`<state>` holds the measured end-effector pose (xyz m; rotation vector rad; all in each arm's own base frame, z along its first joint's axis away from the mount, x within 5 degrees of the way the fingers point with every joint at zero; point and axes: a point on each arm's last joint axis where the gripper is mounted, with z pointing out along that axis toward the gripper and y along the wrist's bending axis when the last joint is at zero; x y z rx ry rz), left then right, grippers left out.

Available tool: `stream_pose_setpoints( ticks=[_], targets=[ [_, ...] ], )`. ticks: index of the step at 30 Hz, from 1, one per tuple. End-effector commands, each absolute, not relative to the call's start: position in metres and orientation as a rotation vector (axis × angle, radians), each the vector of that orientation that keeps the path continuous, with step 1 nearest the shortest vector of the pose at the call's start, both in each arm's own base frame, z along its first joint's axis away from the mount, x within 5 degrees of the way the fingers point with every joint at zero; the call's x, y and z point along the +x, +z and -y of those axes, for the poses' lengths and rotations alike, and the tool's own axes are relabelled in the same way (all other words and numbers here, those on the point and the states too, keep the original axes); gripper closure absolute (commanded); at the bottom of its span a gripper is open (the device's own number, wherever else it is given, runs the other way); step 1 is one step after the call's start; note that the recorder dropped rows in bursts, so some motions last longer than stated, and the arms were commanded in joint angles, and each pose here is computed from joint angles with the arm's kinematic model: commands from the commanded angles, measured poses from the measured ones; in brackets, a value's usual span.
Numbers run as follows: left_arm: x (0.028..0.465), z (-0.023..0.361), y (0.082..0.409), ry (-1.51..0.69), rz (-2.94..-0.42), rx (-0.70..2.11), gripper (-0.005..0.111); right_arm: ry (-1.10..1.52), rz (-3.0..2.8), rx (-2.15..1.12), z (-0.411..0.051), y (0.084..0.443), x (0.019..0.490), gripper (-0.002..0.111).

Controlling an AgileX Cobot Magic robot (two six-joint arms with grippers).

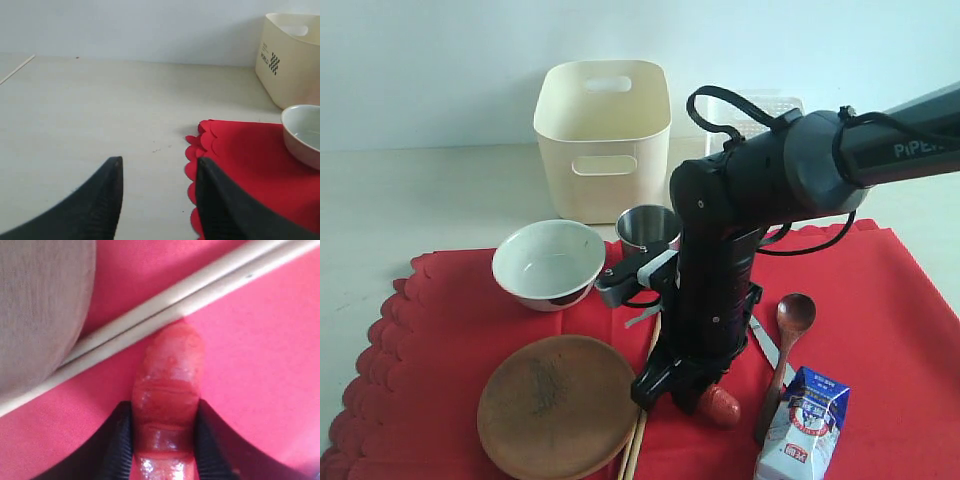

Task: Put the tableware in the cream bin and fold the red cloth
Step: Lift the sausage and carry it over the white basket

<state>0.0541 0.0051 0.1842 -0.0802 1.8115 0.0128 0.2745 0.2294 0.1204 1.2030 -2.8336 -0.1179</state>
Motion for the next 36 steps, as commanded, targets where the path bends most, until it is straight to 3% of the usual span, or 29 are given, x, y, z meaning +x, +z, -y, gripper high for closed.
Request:
stream_pose_setpoints(
  ticks=[1,3,15,27,36],
  targets=[
    [0.054,-0.005,0.184,0.011,-1.802,-0.085,0.061,-0.055,2.790,1.235,-0.225,0.121,0.273,0.100],
    [0.054,-0.005,0.184,0.011,-1.802,-0.085,0.061,-0.027,2.748,1.234,-0.225,0.127,0.274,0.108],
    [0.054,-0.005,0.184,0.011,-1.802,-0.085,0.061,0.033,2.848,1.367,-0.222,0.184,0.281,0.108],
    [0.054,-0.005,0.184,0.011,-1.802,-0.085,0.061,-0.129,3.339,1.542,-0.208,0.296,0.271,0.108],
    [0.054,-0.005,0.184,0.011,-1.802,-0.085,0.061,-0.211,3.963,0.810,-0.129,0.322,0.341,0.108]
  ],
)
